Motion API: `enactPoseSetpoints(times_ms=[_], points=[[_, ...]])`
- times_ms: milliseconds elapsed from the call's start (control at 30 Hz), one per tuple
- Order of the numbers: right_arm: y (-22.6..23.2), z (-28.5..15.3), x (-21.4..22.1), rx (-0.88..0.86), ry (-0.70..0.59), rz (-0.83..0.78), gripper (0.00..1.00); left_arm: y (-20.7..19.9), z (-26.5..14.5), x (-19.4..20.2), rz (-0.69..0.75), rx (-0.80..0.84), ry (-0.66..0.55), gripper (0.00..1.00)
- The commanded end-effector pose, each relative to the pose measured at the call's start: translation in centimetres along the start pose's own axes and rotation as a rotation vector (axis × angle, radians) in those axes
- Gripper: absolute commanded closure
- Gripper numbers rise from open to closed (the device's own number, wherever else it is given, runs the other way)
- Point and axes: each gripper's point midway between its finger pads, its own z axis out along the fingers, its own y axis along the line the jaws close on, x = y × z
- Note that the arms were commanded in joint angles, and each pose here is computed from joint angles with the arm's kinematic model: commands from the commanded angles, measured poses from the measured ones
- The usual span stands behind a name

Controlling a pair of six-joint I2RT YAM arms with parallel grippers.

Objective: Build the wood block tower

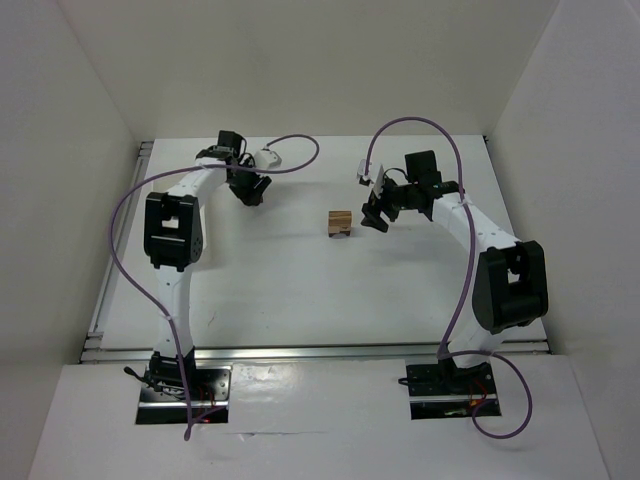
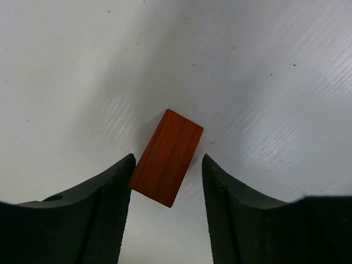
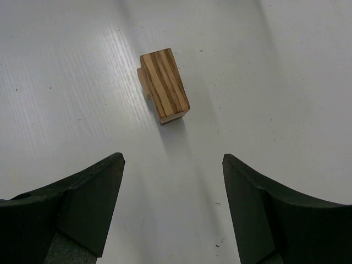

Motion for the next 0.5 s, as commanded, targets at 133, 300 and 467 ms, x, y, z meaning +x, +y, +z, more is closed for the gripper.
enactPoseSetpoints(times_ms=[133,300,467], points=[[-0.9,-1.8,-2.0,0.054,-0.024,-0.025,0.2,-0.2,1.1,0.5,0.02,0.016,0.005,0.55],[-0.6,-1.9,-2.0,0.053,-0.023,-0.015,0.2,-1.0,0.4,-0.1,0.029,0.026,-0.005,0.64],[-0.6,-1.9,-2.0,0.063,-0.034,-0.017,0.2,-2.4,-1.4,-1.8,0.016,0.073,-0.077,0.7]])
